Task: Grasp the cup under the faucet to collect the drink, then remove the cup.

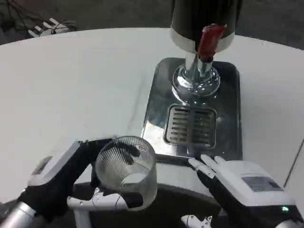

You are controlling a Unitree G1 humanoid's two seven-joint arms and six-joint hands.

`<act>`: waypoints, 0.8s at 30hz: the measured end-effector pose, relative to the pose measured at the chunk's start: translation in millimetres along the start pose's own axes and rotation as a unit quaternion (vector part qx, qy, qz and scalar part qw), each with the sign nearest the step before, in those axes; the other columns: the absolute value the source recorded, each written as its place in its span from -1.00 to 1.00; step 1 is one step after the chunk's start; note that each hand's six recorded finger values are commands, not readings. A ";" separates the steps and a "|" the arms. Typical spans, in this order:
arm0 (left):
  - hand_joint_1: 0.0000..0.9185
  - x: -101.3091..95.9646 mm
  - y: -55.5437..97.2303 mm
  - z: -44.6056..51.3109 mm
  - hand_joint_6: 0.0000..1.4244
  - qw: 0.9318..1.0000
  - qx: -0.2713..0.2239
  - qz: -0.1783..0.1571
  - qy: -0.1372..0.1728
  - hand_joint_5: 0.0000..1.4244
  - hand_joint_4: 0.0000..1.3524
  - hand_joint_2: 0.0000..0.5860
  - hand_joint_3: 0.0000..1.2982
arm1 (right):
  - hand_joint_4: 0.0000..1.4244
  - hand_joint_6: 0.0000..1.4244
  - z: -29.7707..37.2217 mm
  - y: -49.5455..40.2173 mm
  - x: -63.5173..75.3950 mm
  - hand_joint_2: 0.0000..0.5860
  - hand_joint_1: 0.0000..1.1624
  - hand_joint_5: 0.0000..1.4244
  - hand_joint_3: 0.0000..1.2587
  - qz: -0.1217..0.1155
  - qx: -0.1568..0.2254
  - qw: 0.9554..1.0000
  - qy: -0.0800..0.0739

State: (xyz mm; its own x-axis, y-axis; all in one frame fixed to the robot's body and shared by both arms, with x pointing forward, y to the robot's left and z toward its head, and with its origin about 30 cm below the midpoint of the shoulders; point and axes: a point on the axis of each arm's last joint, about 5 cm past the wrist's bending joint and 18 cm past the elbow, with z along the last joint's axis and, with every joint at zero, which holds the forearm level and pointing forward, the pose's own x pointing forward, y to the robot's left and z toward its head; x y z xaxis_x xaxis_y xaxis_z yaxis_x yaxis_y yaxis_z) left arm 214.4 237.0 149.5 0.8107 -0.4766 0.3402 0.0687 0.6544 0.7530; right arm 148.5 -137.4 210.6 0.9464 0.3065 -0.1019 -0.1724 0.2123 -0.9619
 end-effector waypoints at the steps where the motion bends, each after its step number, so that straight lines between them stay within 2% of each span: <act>1: 0.14 0.3 0.0 -0.3 0.53 1.000 0.000 0.000 0.000 0.73 0.70 -1.00 0.59 | -1.00 -0.77 0.0 0.2 -0.1 0.36 -0.45 -1.00 -0.86 0.000 0.000 1.000 0.000; 11: 0.14 0.6 -1.1 -1.7 0.53 1.000 -0.002 -0.003 0.004 0.73 0.70 -1.00 0.59 | -1.00 -0.77 0.1 0.7 0.3 0.36 -0.45 -1.00 -0.86 0.001 0.002 1.000 0.000; 17: 0.14 3.7 -0.7 -2.5 0.53 1.000 -0.002 -0.003 0.002 0.73 0.70 -1.00 0.59 | -1.00 -0.77 -1.8 1.7 3.1 0.36 -0.45 -1.00 -0.86 0.005 0.002 1.000 0.006; 24: 0.14 13.5 -3.3 -3.8 0.53 1.000 -0.010 0.001 -0.003 0.73 0.70 -1.00 0.59 | -1.00 -0.77 -2.1 -0.1 4.6 0.36 -0.45 -1.00 -0.86 -0.009 0.005 1.000 0.016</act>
State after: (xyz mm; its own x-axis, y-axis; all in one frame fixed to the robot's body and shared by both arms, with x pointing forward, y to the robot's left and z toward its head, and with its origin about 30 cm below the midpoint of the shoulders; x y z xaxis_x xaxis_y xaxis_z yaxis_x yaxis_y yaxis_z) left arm 227.4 230.6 149.4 0.8068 -0.4797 0.3449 0.0799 0.6669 0.7408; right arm 153.5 -138.0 209.6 0.9577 0.2726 -0.0923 -0.1575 0.2279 -0.9609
